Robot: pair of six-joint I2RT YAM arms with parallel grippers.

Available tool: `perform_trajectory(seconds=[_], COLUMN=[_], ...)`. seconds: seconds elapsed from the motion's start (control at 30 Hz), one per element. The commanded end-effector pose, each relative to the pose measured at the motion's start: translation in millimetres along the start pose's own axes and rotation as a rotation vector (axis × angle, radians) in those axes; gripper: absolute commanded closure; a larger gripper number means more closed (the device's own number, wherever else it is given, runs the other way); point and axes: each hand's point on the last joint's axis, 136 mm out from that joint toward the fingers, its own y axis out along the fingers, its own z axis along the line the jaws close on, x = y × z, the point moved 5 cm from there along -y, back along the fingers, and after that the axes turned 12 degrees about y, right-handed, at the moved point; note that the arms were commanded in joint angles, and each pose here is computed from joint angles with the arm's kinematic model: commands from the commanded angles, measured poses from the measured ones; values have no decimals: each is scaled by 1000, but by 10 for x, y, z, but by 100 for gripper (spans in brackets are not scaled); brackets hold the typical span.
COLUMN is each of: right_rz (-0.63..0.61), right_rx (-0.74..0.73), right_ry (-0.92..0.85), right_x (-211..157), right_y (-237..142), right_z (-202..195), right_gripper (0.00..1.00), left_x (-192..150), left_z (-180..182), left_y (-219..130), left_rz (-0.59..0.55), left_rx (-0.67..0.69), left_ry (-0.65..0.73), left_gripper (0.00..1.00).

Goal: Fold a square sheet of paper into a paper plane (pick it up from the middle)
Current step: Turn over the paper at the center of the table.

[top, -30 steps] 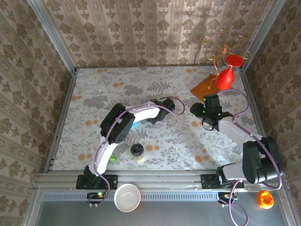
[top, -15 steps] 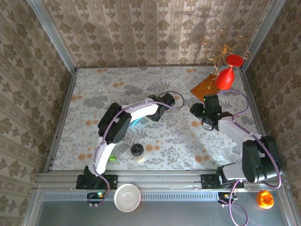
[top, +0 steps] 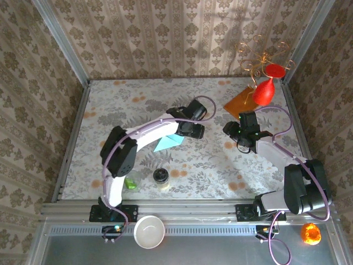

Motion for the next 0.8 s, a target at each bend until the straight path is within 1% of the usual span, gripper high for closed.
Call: perform_trajectory(seconds=[0.0,0.1,0.2,0.4,0.5,0.63,0.77], right_rz=[-4,22,77,113,121,142,165], right_rx=[-28,6,24,9,7,1,-5], right_ry=[1,13,16,7,-2,-9,-6], right_x=[20,-9,-79,-153,-173,-210,-238], right_y=[11,47,148,246,267,309,353], right_z=[-29,16,49,66,88,107,115], right_gripper=[45,44,44,41,40,40,41], left_x=[65,-98,-309,-617,-687,-619,-557], left_z=[90,345,574,1022,1153,1223,1263], left_y=[-238,-213,-157,-69,6,96,194], left_rz=[-69,-61,-35,1,15,2,13], left_rx=[-129,-158,-176,-111,-99,-124,-126], left_ry=[-137,-234,-328,-452,-487,-494,-494], left_gripper=[44,44,44,43,43,43,43])
